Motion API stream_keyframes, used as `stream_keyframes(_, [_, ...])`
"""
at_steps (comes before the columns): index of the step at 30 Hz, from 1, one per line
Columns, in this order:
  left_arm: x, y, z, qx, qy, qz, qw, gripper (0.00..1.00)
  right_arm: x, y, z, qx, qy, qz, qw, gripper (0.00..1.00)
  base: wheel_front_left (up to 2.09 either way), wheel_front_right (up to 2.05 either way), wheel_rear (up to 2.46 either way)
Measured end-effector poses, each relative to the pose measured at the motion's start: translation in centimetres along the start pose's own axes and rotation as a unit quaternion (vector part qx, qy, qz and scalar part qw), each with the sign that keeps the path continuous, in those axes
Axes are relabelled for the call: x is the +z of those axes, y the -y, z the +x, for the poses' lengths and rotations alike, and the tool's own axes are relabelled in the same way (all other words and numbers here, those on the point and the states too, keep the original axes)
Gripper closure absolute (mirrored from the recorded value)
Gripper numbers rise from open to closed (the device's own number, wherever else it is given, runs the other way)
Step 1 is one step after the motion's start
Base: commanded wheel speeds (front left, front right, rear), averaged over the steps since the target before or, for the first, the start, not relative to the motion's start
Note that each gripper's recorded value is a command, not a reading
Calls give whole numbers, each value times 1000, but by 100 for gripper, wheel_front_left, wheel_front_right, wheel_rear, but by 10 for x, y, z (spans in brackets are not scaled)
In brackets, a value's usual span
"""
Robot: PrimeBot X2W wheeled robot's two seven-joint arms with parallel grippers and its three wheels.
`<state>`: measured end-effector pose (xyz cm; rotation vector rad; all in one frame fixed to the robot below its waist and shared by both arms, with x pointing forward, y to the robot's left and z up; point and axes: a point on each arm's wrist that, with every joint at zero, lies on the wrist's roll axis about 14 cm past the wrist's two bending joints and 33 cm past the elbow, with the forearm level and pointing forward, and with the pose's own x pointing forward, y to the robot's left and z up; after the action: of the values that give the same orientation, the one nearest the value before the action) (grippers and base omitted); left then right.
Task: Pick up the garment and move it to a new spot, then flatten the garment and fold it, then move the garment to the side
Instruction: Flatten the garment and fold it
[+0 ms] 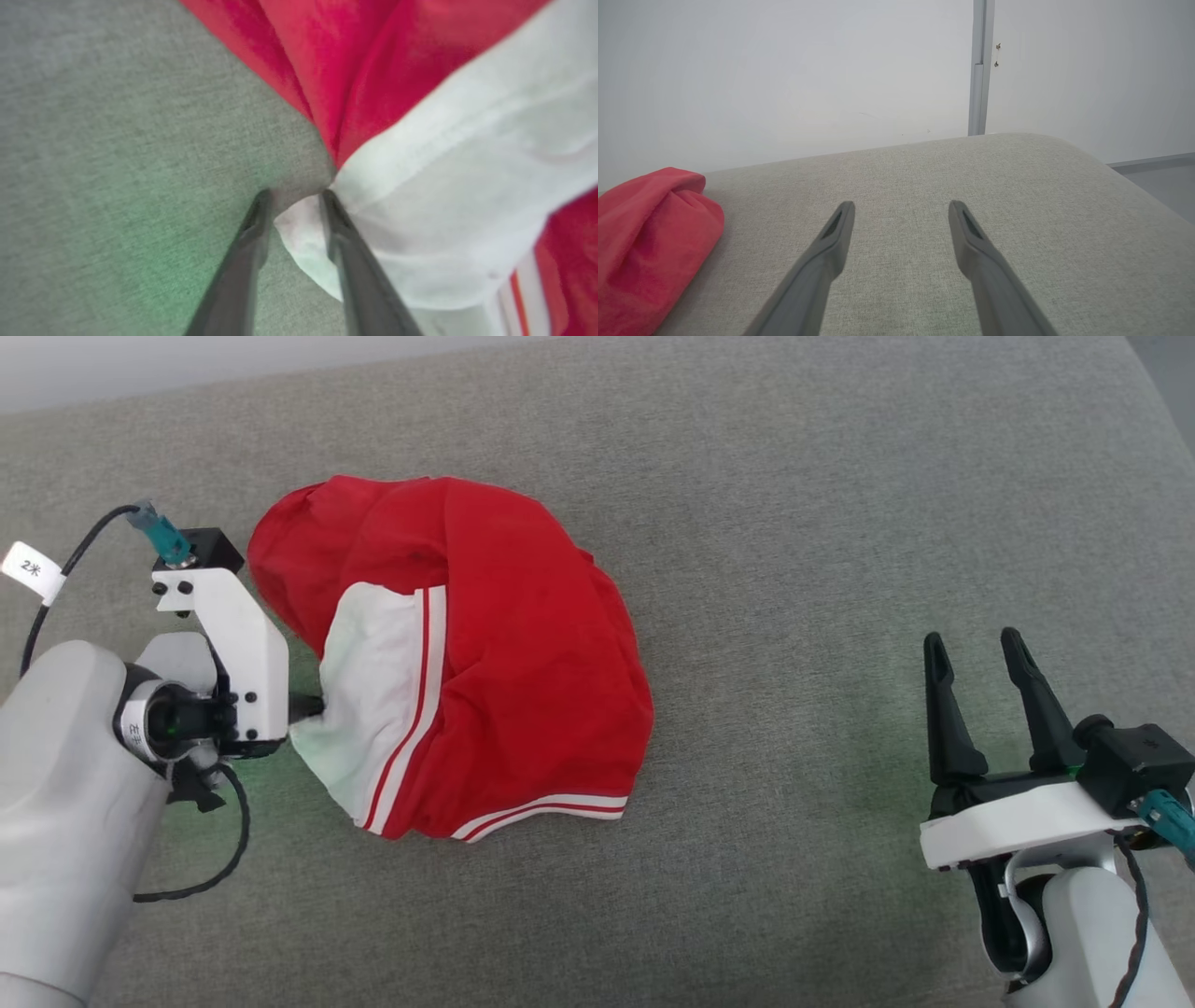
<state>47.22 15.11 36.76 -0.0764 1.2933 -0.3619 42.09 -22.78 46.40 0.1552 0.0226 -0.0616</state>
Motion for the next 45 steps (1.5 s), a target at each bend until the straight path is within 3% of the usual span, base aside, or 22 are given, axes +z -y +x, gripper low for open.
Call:
stream_keyframes(8, [10, -4, -15, -4, 45, -5, 999, 100, 6, -4, 3, 5, 9, 0, 1000, 0, 0, 0, 0])
stream_keyframes(18, [10, -53, -70, 49, 113, -30, 992, 100, 11, -10, -2, 13, 17, 1, 1000, 0, 0, 0, 0])
stream_keyframes(27, [-61, -106, -90, 131, 70, -84, 985, 100, 15, -17, -4, 23, 22, 2, 999, 0, 0, 0, 0])
stream_keyframes(34, [-102, -98, -79, 108, 42, -127, 985, 100, 10, -24, -2, 33, 16, 3, 999, 0, 0, 0, 0])
stream_keyframes(35, [-101, -98, -80, 105, 47, -127, 985, 18, 10, -25, -2, 35, 16, 4, 999, 0, 0, 0, 0])
stream_keyframes(36, [-99, -97, -81, 104, 52, -126, 985, 0, 10, -26, -1, 37, 16, 4, 999, 0, 0, 0, 0])
stream_keyframes(42, [-79, -87, -92, 94, 75, -112, 986, 0, 10, -29, 4, 42, 17, 2, 999, 0, 0, 0, 0])
stream_keyframes(45, [-64, -67, -94, 74, 81, -89, 990, 0, 8, -29, 6, 44, 14, 0, 999, 0, 0, 0, 0])
